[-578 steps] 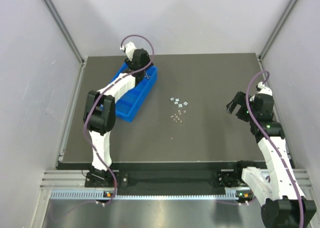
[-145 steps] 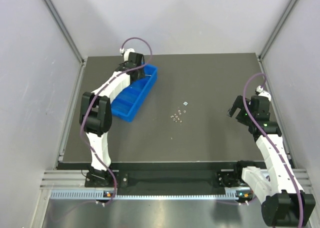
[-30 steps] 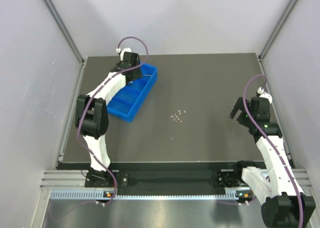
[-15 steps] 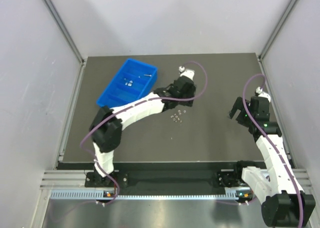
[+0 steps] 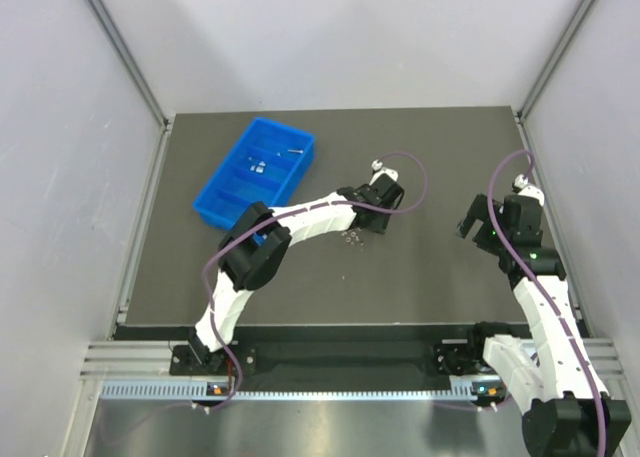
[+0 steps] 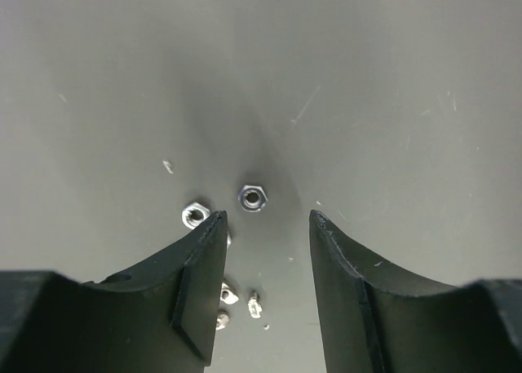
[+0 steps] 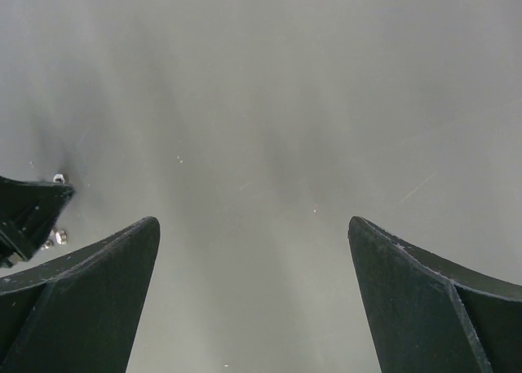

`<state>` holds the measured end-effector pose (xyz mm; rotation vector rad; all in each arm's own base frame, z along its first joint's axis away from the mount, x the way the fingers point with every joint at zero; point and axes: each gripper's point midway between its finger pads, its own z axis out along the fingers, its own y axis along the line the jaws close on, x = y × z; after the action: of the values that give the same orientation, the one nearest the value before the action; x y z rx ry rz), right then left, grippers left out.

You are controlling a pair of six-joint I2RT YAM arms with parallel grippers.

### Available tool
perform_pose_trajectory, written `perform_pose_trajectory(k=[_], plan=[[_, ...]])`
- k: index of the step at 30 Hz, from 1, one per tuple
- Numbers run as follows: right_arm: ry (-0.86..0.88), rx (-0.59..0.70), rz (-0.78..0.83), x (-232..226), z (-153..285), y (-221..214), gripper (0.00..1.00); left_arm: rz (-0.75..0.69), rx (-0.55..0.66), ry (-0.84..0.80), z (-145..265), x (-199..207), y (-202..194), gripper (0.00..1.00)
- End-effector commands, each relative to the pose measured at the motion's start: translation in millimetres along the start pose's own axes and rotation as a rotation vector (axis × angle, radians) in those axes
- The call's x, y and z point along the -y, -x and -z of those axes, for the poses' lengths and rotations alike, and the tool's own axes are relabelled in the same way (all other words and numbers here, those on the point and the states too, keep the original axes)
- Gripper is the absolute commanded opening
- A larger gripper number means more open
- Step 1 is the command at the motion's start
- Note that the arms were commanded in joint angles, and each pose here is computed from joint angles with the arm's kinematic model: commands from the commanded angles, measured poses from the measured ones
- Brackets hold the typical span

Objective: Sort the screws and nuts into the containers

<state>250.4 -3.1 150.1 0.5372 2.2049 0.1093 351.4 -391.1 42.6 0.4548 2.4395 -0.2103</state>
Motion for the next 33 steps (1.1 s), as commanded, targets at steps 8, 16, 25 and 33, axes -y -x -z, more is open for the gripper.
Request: perform_pose_trajectory(k=[8,16,25,33], plan=[[0.015,0.049,0.011,-6,4,16,1.0,0.023,0.011,0.043,-13,2,-1,0.48],[0.011,0.053,0.011,-5,5,16,0.99,0.068,0.019,0.098,-20,-4,-1,0.47],[0.005,0.054,0.011,-4,5,16,1.0,0.134,-0.027,0.153,-25,-10,-15,0.4],[0.004,0.056,0.009,-4,5,16,1.0,0.113,-0.048,0.19,-27,-17,-23,0.32]])
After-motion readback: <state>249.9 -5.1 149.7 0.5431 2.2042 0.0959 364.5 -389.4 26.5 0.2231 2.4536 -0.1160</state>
